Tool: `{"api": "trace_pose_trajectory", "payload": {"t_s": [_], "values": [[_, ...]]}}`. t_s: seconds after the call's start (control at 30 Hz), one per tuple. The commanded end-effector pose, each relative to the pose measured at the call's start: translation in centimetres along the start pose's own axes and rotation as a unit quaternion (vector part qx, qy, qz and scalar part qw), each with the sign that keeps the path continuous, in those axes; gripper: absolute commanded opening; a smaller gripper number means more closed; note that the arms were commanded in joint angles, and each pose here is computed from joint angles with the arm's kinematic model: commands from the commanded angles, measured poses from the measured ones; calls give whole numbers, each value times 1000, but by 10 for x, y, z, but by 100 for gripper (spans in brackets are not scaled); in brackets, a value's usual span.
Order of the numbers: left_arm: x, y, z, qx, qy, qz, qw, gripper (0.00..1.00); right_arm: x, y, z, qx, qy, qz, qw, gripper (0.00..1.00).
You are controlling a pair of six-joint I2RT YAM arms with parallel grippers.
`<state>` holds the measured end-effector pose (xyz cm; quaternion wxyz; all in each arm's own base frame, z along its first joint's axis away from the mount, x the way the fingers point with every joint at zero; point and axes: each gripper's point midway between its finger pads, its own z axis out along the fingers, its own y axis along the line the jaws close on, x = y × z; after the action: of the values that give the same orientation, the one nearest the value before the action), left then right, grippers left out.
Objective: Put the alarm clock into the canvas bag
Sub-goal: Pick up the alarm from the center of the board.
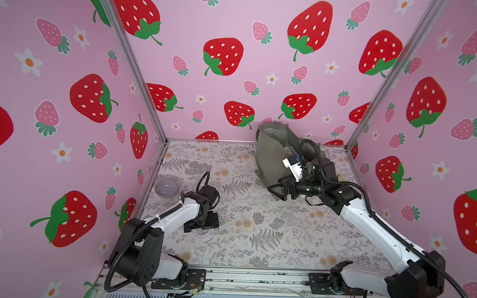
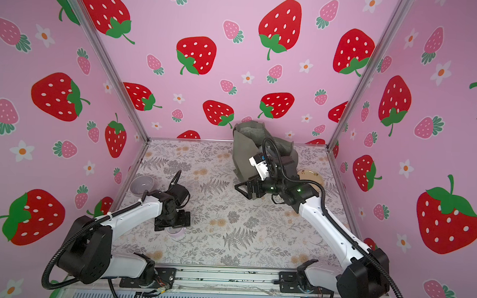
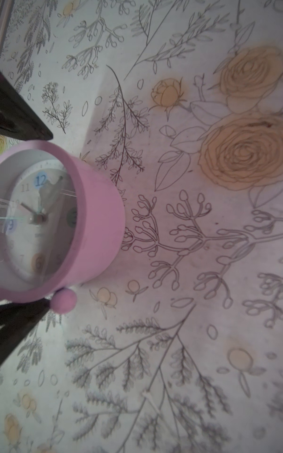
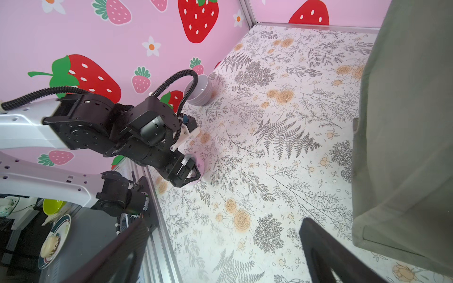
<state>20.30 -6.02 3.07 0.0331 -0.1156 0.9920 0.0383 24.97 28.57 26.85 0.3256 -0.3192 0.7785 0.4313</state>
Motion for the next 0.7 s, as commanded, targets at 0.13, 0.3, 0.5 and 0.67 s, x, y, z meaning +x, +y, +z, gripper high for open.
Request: {"api": "trace_pose_trajectory", "payload": {"t_s": [0.13, 0.3, 0.5, 0.67], "values": [[2, 1, 2, 5, 2, -8, 1000, 90, 6, 2, -1, -4, 1, -6, 1000, 100], [1, -6, 2, 22, 2, -7, 1000, 78, 6, 4, -2, -8, -1, -7, 1000, 100], [-24, -29, -29, 74, -42, 16, 996, 67, 7, 5, 4, -24, -7, 3, 1000, 100], [-75, -53, -91, 119, -180, 34, 976, 65, 3, 2, 9, -30, -17, 35, 999, 100]]}}
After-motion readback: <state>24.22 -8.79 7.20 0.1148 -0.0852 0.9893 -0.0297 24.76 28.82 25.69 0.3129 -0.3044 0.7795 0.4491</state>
